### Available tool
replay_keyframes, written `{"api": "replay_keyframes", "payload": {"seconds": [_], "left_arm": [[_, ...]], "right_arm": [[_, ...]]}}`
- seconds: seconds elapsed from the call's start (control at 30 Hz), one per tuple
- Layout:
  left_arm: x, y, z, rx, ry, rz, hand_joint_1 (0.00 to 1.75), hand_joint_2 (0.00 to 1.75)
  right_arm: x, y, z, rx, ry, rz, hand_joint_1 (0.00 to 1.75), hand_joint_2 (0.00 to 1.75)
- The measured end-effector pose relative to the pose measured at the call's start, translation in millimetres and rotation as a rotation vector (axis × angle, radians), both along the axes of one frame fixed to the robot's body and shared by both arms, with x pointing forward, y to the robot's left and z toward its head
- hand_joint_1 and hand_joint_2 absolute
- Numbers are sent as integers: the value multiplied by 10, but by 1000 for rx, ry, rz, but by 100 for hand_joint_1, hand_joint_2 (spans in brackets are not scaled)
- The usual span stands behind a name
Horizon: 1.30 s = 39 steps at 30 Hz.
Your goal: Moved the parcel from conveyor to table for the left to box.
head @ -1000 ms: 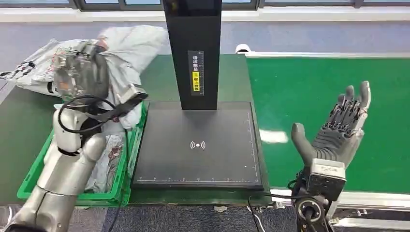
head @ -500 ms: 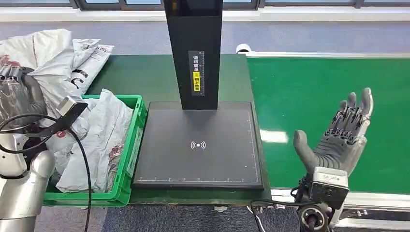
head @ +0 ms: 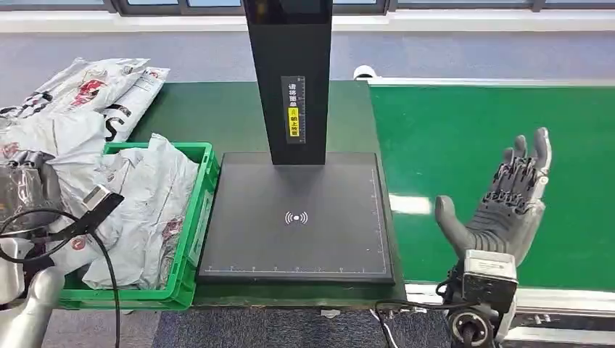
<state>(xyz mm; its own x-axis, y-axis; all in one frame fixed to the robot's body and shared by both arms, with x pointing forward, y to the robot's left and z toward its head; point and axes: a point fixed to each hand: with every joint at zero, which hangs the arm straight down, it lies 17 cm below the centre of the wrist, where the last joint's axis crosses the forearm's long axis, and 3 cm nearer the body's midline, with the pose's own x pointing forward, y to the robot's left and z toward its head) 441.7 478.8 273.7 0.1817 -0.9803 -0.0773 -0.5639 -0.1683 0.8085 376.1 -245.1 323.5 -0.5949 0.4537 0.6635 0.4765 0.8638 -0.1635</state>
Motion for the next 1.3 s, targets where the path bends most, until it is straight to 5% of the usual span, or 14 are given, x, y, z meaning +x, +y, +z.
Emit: {"api": "replay_keyframes", "payload": {"seconds": [0.33, 0.37, 0.8, 1.3], "left_arm": [[34, -52, -349, -40, 93, 1, 175, 175], [38, -69, -379, -43, 99, -1, 0, 175], [335, -677, -858, -125, 187, -106, 0, 175], [376, -760, -985, -145, 214, -115, 0, 175]], "right_arm": [[9, 28, 23, -7, -1, 15, 0, 175], [9, 28, 24, -7, -1, 15, 0, 175], [32, 2, 72, 11, -9, 12, 0, 175], [32, 0, 72, 12, -8, 12, 0, 175]]}}
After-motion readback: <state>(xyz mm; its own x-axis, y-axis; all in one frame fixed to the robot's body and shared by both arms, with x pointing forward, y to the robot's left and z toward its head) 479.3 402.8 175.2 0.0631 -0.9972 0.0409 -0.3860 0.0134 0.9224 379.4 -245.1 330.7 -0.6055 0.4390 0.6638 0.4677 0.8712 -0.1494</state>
